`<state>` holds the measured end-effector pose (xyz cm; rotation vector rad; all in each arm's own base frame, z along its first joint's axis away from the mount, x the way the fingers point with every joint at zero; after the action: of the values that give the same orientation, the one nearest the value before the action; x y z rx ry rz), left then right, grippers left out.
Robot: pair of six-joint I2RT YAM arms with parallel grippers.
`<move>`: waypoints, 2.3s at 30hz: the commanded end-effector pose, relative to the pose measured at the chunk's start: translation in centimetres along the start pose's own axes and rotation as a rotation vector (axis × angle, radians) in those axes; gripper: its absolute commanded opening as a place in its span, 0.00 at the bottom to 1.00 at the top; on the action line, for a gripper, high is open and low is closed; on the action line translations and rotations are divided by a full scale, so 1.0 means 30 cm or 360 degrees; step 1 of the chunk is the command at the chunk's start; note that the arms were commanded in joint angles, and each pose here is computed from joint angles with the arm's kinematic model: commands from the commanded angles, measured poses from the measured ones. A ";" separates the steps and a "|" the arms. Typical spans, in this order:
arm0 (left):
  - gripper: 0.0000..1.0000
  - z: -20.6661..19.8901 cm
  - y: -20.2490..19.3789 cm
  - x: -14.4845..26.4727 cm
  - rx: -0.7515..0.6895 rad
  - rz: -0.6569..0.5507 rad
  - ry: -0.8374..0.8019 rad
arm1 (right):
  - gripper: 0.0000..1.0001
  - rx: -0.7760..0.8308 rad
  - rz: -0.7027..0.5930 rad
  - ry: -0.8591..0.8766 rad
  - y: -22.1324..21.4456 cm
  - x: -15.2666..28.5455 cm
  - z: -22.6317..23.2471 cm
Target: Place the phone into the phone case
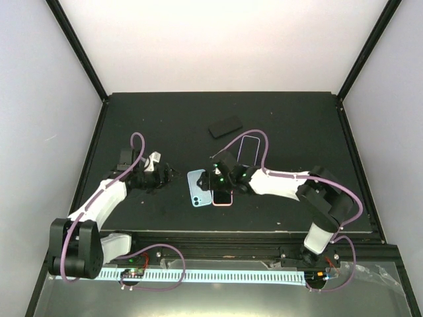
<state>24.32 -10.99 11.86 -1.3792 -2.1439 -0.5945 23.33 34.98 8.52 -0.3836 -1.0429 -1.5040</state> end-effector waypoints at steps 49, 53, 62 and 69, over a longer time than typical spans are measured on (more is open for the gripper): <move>0.96 -0.044 0.103 0.051 -0.0156 -0.0117 0.0218 | 0.93 -0.0533 -0.0342 0.0247 0.988 -0.189 -0.700; 0.97 -0.034 0.152 0.050 -0.0143 -0.0214 0.0279 | 0.93 -0.0515 -0.0286 0.0332 0.965 -0.232 -0.593; 0.97 0.007 0.260 -0.029 0.0023 -0.0197 0.0348 | 0.93 -0.0375 -0.0174 0.0384 0.891 -0.324 -0.400; 0.96 0.027 0.286 -0.035 -0.0002 -0.0255 0.0410 | 0.93 -0.0316 -0.0086 0.0427 0.810 -0.285 -0.288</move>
<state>30.54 -8.37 9.99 -1.1320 -2.0024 -0.7208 52.52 36.60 6.93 -0.2220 -0.7222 -1.7173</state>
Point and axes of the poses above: each gripper's point midway between its finger pads, its own x axis back along the fingers, its own z axis along the line the jaws close on, y = z × x, the point moved 3 cm from there along x, back along the fingers, and after that the axes turned 6 degrees about x, right-handed, at the moved point
